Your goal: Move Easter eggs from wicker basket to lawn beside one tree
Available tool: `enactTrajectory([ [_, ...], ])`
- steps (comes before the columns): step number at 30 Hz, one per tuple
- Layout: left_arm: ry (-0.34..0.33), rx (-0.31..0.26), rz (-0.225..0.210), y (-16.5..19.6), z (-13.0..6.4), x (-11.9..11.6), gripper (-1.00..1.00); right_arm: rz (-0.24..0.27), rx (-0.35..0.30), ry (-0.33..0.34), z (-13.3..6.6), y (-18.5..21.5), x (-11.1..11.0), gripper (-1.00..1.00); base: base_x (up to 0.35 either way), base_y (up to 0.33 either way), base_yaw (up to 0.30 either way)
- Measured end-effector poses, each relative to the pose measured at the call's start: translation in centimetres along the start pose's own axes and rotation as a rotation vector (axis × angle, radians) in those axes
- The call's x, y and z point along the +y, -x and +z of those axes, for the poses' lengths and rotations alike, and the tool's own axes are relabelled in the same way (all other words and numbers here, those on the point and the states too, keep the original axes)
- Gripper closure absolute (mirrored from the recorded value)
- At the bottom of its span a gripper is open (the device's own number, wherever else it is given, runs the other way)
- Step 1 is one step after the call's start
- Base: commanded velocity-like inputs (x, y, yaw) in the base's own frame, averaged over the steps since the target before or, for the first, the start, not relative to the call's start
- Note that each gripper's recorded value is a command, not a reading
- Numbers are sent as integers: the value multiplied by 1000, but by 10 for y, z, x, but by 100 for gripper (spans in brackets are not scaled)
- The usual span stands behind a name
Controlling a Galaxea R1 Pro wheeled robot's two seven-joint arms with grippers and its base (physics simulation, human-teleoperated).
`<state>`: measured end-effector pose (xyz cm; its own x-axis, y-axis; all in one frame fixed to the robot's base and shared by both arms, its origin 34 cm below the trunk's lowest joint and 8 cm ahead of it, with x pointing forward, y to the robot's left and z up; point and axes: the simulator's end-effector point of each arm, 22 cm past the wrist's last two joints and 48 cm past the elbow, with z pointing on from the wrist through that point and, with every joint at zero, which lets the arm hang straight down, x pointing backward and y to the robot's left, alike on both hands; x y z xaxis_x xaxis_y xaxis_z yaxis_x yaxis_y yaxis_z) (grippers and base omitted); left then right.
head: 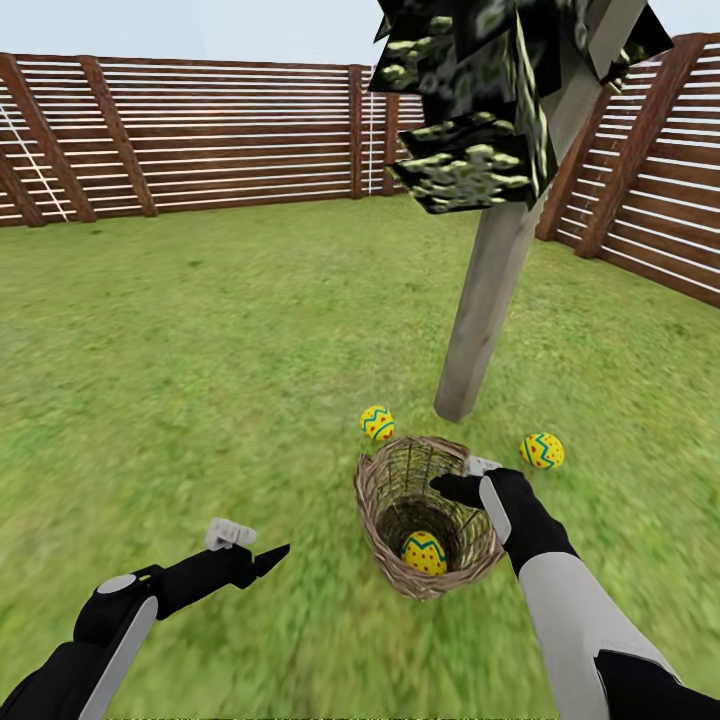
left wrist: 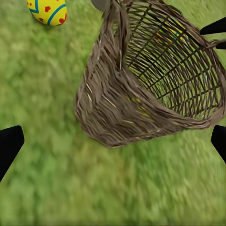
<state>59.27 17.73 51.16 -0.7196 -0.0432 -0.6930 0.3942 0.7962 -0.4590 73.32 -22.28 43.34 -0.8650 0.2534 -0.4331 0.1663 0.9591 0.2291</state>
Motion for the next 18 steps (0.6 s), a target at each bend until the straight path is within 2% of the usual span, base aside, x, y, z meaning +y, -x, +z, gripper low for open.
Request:
enactTrajectory([
  [18,2,2,-2,-35,18,16,-100,-2,2,-2,32,-26,-11,-100,0,0,0],
])
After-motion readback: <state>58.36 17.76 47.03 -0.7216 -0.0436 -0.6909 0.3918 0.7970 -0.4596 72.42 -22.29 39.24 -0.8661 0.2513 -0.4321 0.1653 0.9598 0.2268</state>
